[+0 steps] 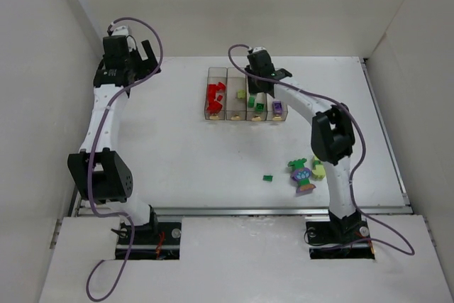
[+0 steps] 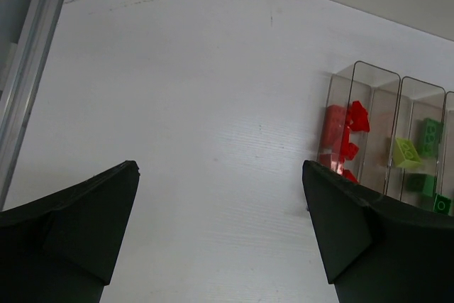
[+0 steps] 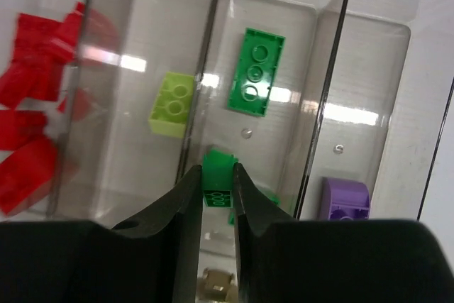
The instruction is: Sort the legos into containers by color
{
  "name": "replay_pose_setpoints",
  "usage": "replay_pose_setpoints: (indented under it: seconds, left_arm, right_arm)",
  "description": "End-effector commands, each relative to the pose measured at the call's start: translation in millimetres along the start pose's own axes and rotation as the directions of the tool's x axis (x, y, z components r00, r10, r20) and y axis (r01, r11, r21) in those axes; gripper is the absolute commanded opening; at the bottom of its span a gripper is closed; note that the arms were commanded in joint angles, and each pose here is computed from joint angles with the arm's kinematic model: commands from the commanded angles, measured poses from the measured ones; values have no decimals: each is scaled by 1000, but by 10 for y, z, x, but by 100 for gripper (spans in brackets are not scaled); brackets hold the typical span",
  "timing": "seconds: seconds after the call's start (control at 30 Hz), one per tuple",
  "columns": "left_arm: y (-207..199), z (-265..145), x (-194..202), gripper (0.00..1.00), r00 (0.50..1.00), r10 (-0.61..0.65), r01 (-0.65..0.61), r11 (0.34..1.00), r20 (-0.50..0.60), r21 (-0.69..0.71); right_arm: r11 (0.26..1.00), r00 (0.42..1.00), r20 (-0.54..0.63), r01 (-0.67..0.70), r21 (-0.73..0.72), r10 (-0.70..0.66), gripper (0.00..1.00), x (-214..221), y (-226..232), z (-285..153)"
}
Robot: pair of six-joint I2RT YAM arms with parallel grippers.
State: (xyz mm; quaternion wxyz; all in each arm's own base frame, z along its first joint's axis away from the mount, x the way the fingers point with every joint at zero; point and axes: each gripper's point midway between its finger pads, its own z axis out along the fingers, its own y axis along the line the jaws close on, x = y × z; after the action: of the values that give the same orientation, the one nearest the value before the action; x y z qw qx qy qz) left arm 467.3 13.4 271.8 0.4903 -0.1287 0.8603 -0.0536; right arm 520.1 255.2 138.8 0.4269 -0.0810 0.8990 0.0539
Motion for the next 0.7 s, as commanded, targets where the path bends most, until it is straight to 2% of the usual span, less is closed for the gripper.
replay_pose_setpoints:
  seconds: [0.0,0.1,0.13,0.17,0.2,0.23,0.27,0.37,0.5,0.53,0.57,0.67]
  left_arm:
    - [-47,-122,3,100,999,-52,52,999,14,14]
    - [17,-109,27,100,998,-59,59,998,8,1]
    - [-9,-111,33,100,998,-59,59,998,4,16]
    - [-9,-111,33,100,998,-59,59,998,4,16]
    - [-27,-112,38,100,998,-59,59,998,1,26]
    - [-50,-115,44,100,998,-58,59,998,-3,39]
    - [-51,-115,44,100,998,-58,59,998,-3,39]
    - [-110,-91,90,100,999,-32,34,996,-24,81]
    - [-158,-100,103,100,999,-20,24,994,-31,111]
    - [-151,-67,128,100,999,-21,25,994,-40,108]
    - [-150,-67,129,100,999,-21,25,994,-40,108]
    - [-162,-69,132,100,999,-11,16,993,-41,118]
  right_arm:
    - [999,999,46,4,46,-6,0,-323,-66,-93]
    - [996,997,76,-10,86,4,0,-401,-171,-80]
    - [996,998,66,-7,88,1,4,-357,-178,-64]
    - [998,998,61,-6,66,2,11,-348,-138,-62]
    - [998,999,52,-3,67,0,23,-310,-138,-26]
    - [999,999,49,-2,54,0,39,-305,-115,-25]
    - [998,999,36,1,57,-3,62,-272,-122,-29]
    - [998,1000,25,13,59,-15,76,-237,-159,-141]
    - [999,998,58,25,44,-28,82,-306,-211,-472]
    - [999,999,43,30,35,-31,82,-209,-221,-517]
    - [998,995,78,54,13,-55,82,-328,-231,-749]
    - [976,985,69,166,-143,-158,84,-143,-7,-1172]
